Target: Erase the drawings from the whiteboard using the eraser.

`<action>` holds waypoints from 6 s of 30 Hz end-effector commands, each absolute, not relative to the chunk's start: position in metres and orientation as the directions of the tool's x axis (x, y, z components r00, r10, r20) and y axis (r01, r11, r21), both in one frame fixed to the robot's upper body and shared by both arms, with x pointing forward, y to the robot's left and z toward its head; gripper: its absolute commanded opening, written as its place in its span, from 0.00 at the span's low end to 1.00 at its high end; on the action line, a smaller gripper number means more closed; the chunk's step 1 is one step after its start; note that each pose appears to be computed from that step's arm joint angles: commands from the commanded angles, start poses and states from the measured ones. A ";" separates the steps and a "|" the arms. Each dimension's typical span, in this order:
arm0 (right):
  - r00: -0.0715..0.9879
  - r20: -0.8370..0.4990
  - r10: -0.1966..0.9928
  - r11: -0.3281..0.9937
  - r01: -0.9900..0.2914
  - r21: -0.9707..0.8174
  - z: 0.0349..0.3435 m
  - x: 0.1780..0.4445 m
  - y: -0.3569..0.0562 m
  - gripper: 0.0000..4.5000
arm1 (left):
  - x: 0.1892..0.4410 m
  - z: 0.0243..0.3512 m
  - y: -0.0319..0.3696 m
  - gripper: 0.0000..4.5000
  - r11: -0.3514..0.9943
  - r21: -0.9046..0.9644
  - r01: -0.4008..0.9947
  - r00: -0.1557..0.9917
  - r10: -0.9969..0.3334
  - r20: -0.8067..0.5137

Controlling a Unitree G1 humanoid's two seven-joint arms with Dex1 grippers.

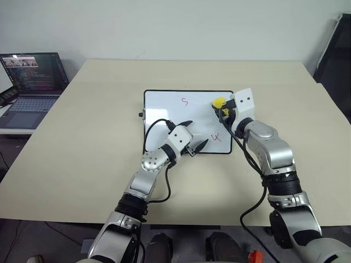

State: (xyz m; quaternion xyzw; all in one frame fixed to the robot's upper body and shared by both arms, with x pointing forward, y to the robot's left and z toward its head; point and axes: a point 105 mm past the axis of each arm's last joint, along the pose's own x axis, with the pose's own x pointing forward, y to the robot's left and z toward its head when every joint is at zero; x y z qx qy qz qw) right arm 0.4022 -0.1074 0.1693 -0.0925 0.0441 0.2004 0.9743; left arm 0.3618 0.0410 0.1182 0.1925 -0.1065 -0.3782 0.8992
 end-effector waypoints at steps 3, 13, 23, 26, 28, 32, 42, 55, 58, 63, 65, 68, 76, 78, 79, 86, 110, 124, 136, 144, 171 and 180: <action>0.887 -0.316 0.336 0.909 -0.393 -0.137 0.126 0.383 -0.127 0.29 | 0.358 0.134 0.040 1.00 0.647 0.450 0.616 0.686 -0.721 0.099; 0.882 -0.367 0.296 0.925 -0.360 -0.120 0.118 0.361 -0.142 0.29 | 0.357 0.133 0.038 1.00 0.643 0.444 0.623 0.681 -0.726 0.097; 0.913 -0.215 0.346 0.909 -0.383 -0.162 0.148 0.359 -0.134 0.29 | 0.336 0.135 0.049 1.00 0.632 0.447 0.633 0.665 -0.740 0.104; 0.915 -0.191 0.355 0.907 -0.387 -0.168 0.151 0.358 -0.133 0.29 | 0.325 0.134 0.056 1.00 0.641 0.433 0.634 0.673 -0.733 0.100; 0.916 -0.167 0.365 0.902 -0.393 -0.180 0.155 0.356 -0.132 0.29 | 0.315 0.128 0.062 1.00 0.651 0.410 0.639 0.683 -0.725 0.087; 0.914 -0.120 0.388 0.892 -0.405 -0.201 0.161 0.353 -0.130 0.29 | 0.301 0.112 0.064 1.00 0.647 0.381 0.660 0.685 -0.727 0.048; 0.822 -0.013 0.569 0.765 -0.535 -0.360 0.173 0.331 -0.102 0.29 | 0.302 0.095 0.055 1.00 0.646 0.349 0.679 0.681 -0.732 0.031; 0.779 -0.334 0.531 0.614 -0.625 -0.482 0.091 0.338 -0.107 0.29 | 0.322 0.108 0.055 1.00 0.648 0.385 0.658 0.684 -0.728 0.056; 0.800 -0.349 0.487 0.619 -0.599 -0.508 0.088 0.342 -0.119 0.29 | 0.318 0.106 0.056 1.00 0.645 0.382 0.662 0.682 -0.729 0.050; 0.829 -0.363 0.426 0.626 -0.559 -0.543 0.087 0.344 -0.140 0.29 | 0.312 0.102 0.056 1.00 0.644 0.374 0.667 0.682 -0.730 0.041; 0.842 -0.360 0.402 0.636 -0.540 -0.551 0.088 0.344 -0.147 0.29 | 0.311 0.102 0.056 1.00 0.645 0.372 0.667 0.683 -0.729 0.040; 0.872 -0.353 0.339 0.660 -0.488 -0.571 0.090 0.345 -0.164 0.29 | 0.310 0.101 0.055 1.00 0.645 0.369 0.669 0.683 -0.730 0.038; 0.922 -0.291 0.255 0.723 -0.382 -0.576 0.100 0.353 -0.179 0.29 | 0.312 0.102 0.053 1.00 0.637 0.367 0.678 0.674 -0.738 0.037; 0.917 -0.287 0.277 0.722 -0.396 -0.568 0.101 0.352 -0.173 0.29 | 0.312 0.103 0.052 1.00 0.633 0.368 0.681 0.670 -0.742 0.037; 0.912 -0.286 0.295 0.719 -0.409 -0.562 0.101 0.351 -0.169 0.29 | 0.312 0.103 0.052 1.00 0.632 0.368 0.682 0.669 -0.743 0.037; 0.821 -0.369 0.436 0.631 -0.571 -0.526 0.082 0.329 -0.140 0.29 | 0.311 0.103 0.053 1.00 0.632 0.371 0.680 0.670 -0.742 0.036; 0.850 -0.275 0.449 0.673 -0.525 -0.521 0.106 0.324 -0.146 0.29 | 0.307 0.103 0.056 1.00 0.640 0.373 0.672 0.679 -0.733 0.034; 0.805 -0.010 0.594 0.697 -0.521 -0.493 0.158 0.320 -0.114 0.29 | 0.314 0.118 0.086 1.00 0.765 0.389 0.513 0.797 -0.593 0.114; 0.788 0.019 0.616 0.686 -0.524 -0.504 0.163 0.340 -0.096 0.29 | 0.322 0.120 0.089 1.00 0.785 0.386 0.485 0.816 -0.565 0.122; 0.772 0.103 0.627 0.684 -0.483 -0.547 0.189 0.385 -0.062 0.29 | 0.337 0.124 0.103 1.00 0.807 0.403 0.431 0.847 -0.516 0.129; 0.805 -0.161 0.571 0.688 -0.576 -0.442 0.171 0.426 -0.042 0.29 | 0.337 0.128 0.097 1.00 0.804 0.410 0.430 0.840 -0.523 0.147; 0.821 -0.281 0.498 0.728 -0.571 -0.380 0.153 0.405 -0.079 0.29 | 0.337 0.128 0.092 1.00 0.800 0.405 0.441 0.833 -0.533 0.145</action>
